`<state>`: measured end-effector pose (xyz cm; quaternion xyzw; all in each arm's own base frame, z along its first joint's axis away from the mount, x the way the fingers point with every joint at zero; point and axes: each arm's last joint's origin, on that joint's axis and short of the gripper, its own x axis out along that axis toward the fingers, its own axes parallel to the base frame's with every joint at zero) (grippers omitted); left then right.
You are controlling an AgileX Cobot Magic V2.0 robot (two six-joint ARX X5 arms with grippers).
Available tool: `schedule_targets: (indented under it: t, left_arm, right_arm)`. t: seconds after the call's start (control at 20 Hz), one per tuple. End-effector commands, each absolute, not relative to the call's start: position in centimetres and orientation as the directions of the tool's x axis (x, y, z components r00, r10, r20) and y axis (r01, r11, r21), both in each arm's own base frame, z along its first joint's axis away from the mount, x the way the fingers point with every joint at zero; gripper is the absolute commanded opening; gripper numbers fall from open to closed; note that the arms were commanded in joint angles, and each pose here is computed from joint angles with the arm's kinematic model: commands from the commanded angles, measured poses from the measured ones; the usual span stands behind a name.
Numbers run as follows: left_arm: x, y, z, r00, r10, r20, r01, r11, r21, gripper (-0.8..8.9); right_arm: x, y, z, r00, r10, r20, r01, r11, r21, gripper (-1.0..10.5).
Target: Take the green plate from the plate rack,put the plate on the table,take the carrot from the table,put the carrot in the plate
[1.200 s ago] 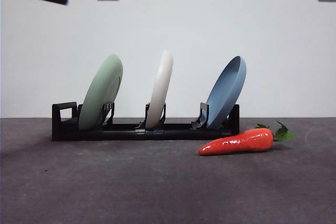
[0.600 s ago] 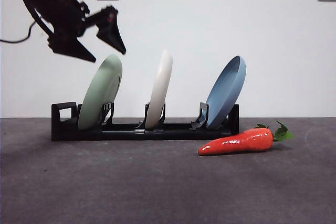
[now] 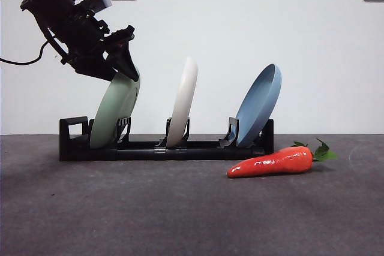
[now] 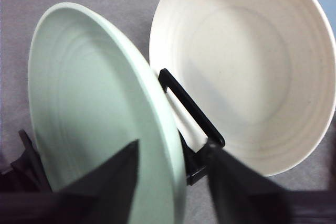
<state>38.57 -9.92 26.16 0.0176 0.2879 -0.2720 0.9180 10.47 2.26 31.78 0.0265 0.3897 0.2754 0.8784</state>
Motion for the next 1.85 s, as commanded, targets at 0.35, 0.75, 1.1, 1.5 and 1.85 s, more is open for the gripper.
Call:
schedule_targets:
  t: [0.35,0.75,1.1,1.5,1.85]
  left_arm:
    - [38.6,-9.8,26.2,0.654,-0.548,-0.521,0.524,0.825,-0.21,-0.06]
    - [38.3,-8.7,28.2,0.634,-0.652,-0.416,0.54,0.758,-0.366,-0.06]
    - [36.0,-8.2,32.9,0.679,-0.667,-0.308,0.589,0.745,-0.314,-0.06]
    - [27.2,-8.5,39.7,0.64,-0.718,-0.275,0.722,0.684,-0.104,-0.05]
    - [17.6,-12.0,39.7,0.643,-0.503,-0.578,0.734,0.618,0.279,-0.05]
  right_arm:
    - [10.5,2.2,31.9,0.55,0.503,-0.667,-0.464,0.848,0.256,6.6]
    - [10.5,2.2,31.9,0.551,0.502,-0.667,-0.464,0.848,0.255,6.6]
    - [10.5,2.2,31.9,0.551,0.502,-0.667,-0.465,0.848,0.255,6.6]
    - [10.5,2.2,31.9,0.551,0.502,-0.666,-0.465,0.848,0.255,6.6]
    - [10.5,2.2,31.9,0.551,0.503,-0.666,-0.465,0.848,0.255,6.6]
